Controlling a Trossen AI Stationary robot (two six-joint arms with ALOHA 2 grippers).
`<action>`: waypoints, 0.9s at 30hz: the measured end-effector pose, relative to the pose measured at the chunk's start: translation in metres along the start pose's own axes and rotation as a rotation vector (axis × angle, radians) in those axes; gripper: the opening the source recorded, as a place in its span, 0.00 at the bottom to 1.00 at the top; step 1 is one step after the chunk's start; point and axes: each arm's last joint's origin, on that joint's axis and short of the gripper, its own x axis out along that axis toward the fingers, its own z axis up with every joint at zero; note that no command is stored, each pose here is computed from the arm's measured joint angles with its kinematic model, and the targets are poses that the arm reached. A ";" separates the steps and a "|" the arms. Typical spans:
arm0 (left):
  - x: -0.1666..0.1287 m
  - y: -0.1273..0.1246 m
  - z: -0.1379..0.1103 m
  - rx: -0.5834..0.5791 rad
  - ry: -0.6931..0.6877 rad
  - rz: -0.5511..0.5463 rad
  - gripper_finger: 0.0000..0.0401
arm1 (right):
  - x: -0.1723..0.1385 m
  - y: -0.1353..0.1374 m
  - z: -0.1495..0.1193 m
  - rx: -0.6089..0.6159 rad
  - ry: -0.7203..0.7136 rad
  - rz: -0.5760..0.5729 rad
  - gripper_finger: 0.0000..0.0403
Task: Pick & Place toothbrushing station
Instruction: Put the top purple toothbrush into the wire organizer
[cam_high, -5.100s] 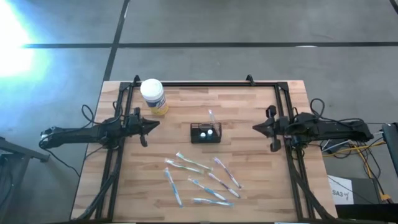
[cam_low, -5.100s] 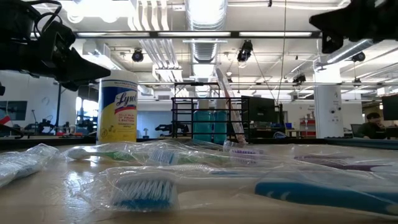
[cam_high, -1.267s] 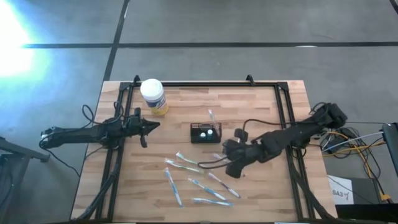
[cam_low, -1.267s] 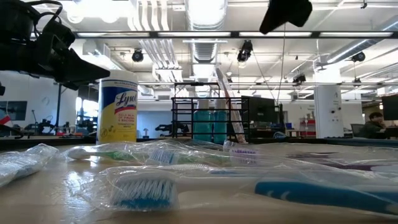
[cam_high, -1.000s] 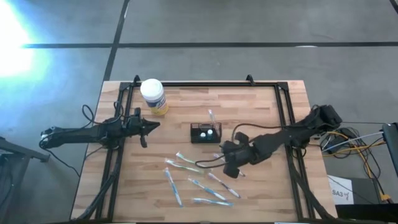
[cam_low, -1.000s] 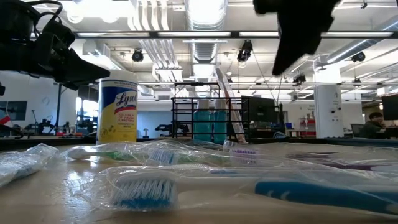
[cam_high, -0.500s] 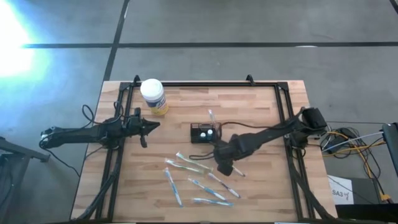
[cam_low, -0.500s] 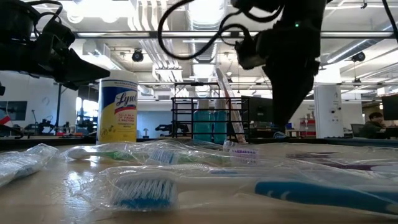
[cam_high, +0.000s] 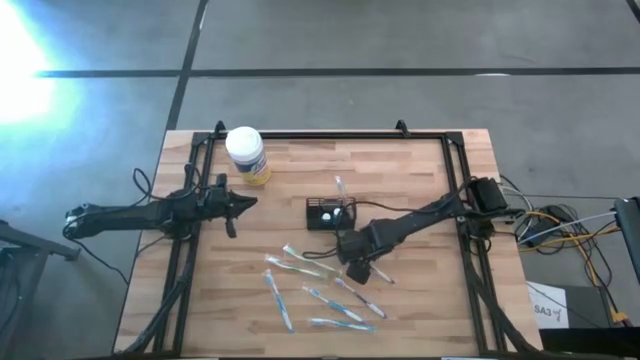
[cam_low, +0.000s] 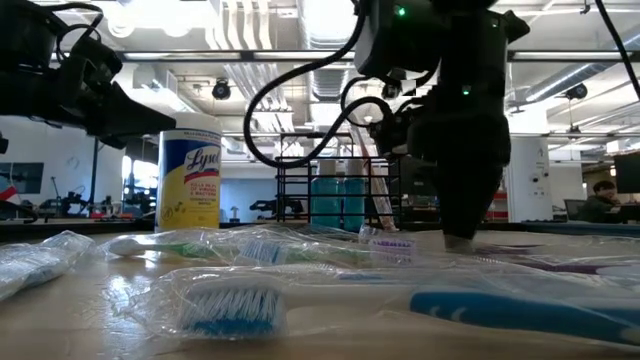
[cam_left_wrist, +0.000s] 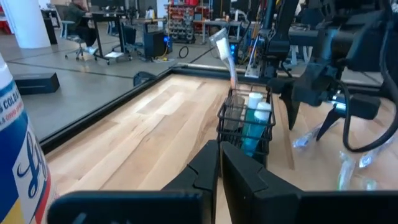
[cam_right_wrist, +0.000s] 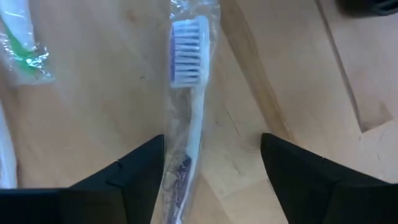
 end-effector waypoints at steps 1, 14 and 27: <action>0.000 0.000 0.001 -0.002 -0.011 0.000 0.06 | 0.005 0.000 0.000 -0.003 0.010 -0.010 0.63; 0.000 0.000 0.001 0.009 -0.017 0.000 0.06 | -0.012 -0.002 -0.002 -0.134 -0.042 0.005 0.23; 0.000 0.000 0.000 0.009 -0.009 0.000 0.06 | -0.075 0.002 -0.011 -0.222 -0.273 0.096 0.02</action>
